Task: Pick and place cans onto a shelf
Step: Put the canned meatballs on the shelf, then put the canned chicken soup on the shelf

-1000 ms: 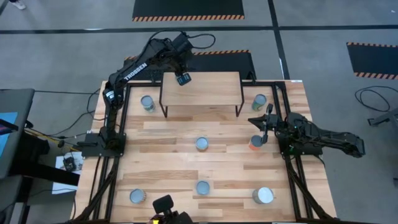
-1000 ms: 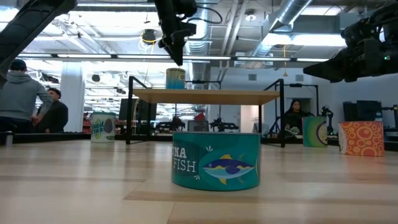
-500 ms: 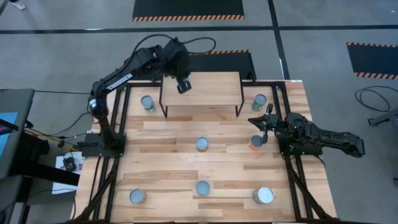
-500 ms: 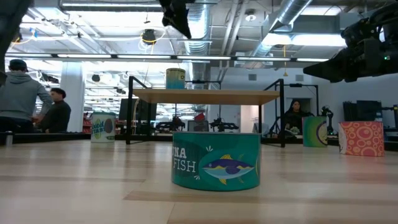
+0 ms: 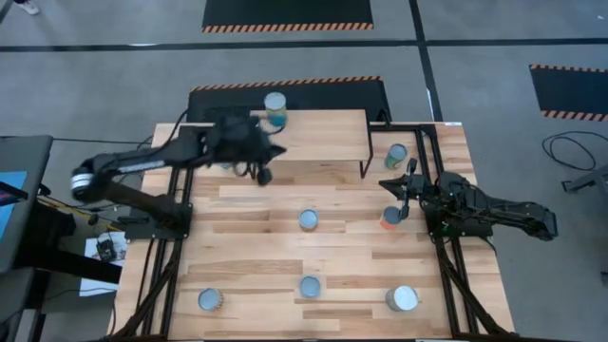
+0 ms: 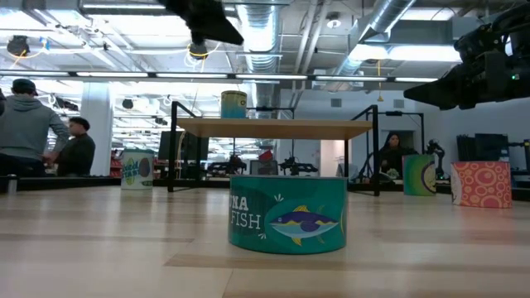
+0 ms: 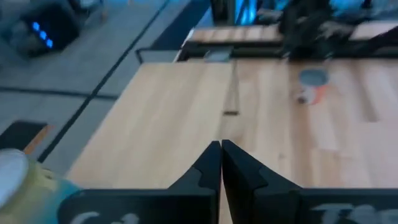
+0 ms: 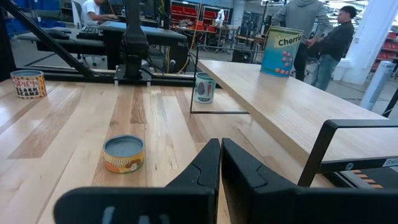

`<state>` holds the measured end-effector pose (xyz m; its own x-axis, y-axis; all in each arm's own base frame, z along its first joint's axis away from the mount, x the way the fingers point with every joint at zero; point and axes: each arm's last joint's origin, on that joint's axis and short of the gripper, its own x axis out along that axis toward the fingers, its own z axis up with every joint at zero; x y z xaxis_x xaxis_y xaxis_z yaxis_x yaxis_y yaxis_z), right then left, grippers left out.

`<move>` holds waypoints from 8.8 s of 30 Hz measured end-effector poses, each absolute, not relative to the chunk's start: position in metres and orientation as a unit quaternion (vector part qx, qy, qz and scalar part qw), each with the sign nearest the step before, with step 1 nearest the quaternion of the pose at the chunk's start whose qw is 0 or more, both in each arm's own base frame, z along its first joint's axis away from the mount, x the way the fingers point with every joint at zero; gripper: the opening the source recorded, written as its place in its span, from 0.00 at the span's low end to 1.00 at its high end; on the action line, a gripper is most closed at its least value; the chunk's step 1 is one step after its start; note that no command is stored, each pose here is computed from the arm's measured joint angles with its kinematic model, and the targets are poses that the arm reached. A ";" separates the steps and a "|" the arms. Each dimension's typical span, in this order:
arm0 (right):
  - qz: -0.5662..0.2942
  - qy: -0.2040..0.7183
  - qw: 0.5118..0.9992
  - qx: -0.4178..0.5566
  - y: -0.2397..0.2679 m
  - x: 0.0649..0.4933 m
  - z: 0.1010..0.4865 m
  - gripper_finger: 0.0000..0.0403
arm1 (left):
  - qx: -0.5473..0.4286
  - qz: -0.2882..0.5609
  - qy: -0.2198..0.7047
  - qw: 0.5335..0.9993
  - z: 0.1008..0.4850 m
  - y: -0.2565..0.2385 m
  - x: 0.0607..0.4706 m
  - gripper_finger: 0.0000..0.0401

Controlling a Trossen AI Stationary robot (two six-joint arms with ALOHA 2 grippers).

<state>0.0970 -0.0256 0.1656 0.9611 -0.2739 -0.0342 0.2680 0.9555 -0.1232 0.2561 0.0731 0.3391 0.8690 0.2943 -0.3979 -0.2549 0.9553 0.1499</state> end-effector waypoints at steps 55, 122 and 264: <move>-0.111 0.063 0.991 0.041 0.005 0.100 0.175 0.01 | 0.055 0.034 -0.074 0.995 0.236 0.007 0.191 0.00; -0.291 0.482 0.802 0.197 0.047 0.179 0.179 0.46 | 0.047 0.054 -0.065 0.995 0.235 0.009 0.191 0.00; -0.277 0.225 0.928 -0.110 -0.103 0.159 0.330 0.01 | 0.041 0.063 -0.043 0.996 0.231 0.009 0.192 0.00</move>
